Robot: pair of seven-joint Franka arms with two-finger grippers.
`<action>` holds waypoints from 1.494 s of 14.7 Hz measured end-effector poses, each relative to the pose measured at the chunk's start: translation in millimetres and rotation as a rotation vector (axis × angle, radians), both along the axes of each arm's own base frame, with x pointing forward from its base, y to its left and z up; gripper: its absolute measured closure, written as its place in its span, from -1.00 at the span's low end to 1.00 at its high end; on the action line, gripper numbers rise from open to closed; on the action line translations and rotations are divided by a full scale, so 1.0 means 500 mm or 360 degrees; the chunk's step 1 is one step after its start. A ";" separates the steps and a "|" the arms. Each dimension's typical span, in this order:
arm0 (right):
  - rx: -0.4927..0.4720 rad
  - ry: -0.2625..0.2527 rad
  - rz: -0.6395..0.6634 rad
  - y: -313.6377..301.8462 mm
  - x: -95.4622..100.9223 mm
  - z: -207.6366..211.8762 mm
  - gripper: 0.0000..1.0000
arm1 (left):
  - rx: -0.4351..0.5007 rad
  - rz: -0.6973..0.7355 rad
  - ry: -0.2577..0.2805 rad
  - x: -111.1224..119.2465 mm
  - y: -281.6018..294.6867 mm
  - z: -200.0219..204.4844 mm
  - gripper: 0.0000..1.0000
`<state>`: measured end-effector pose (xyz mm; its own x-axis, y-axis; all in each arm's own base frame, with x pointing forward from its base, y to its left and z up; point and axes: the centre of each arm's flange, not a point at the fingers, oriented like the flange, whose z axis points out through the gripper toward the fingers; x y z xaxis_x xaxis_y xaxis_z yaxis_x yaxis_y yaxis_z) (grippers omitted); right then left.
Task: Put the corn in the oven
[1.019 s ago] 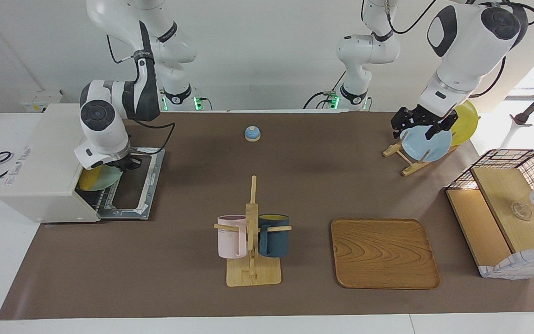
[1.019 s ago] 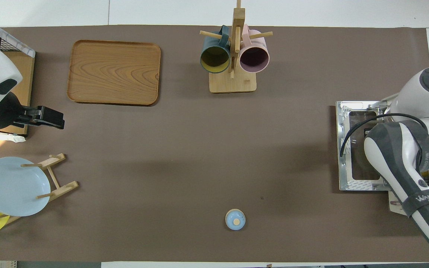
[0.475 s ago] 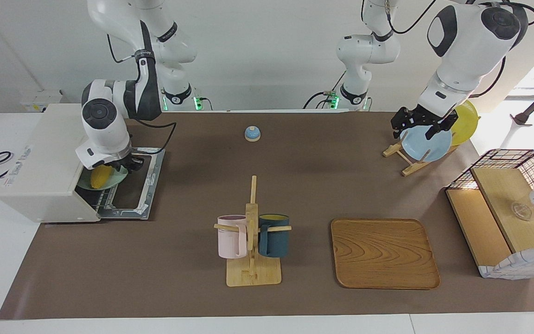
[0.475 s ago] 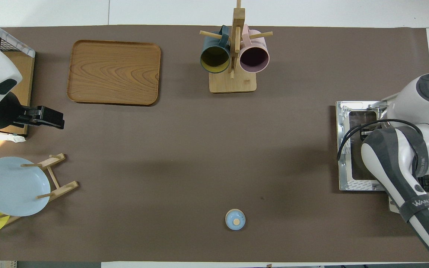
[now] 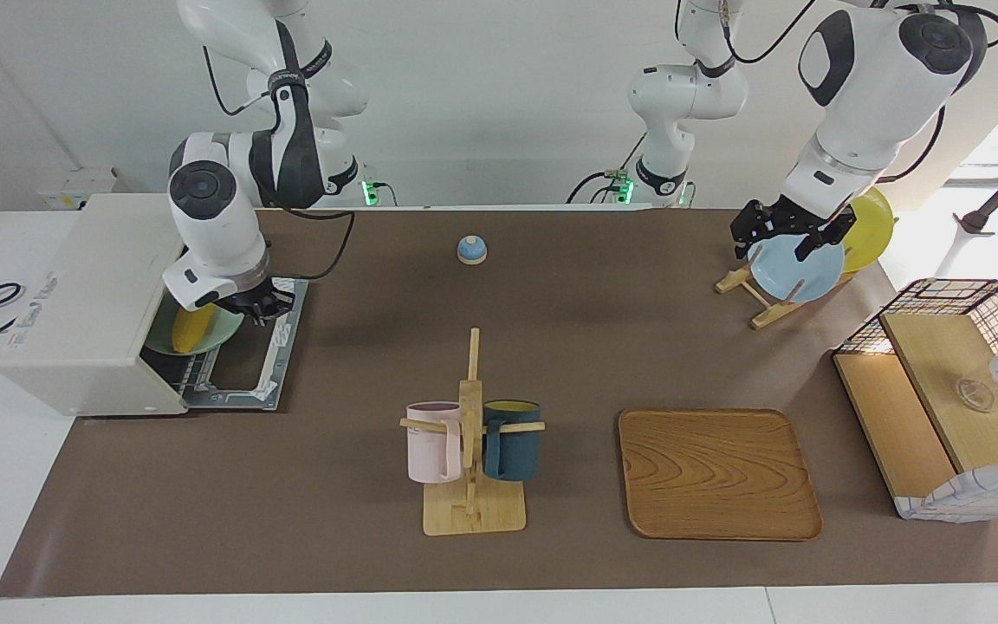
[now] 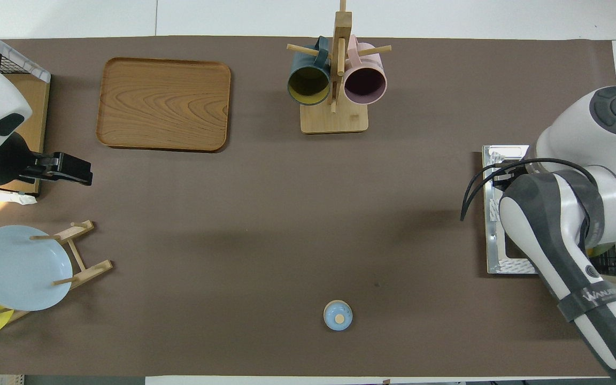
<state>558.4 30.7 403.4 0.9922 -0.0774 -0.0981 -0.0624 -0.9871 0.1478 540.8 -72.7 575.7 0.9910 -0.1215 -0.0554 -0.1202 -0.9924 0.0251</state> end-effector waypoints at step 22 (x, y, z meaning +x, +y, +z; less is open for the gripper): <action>-0.0211 0.0078 0.0124 0.039 -0.041 -0.190 0.98 | 0.0000 0.0000 0.0000 0.000 0.000 0.000 -1.00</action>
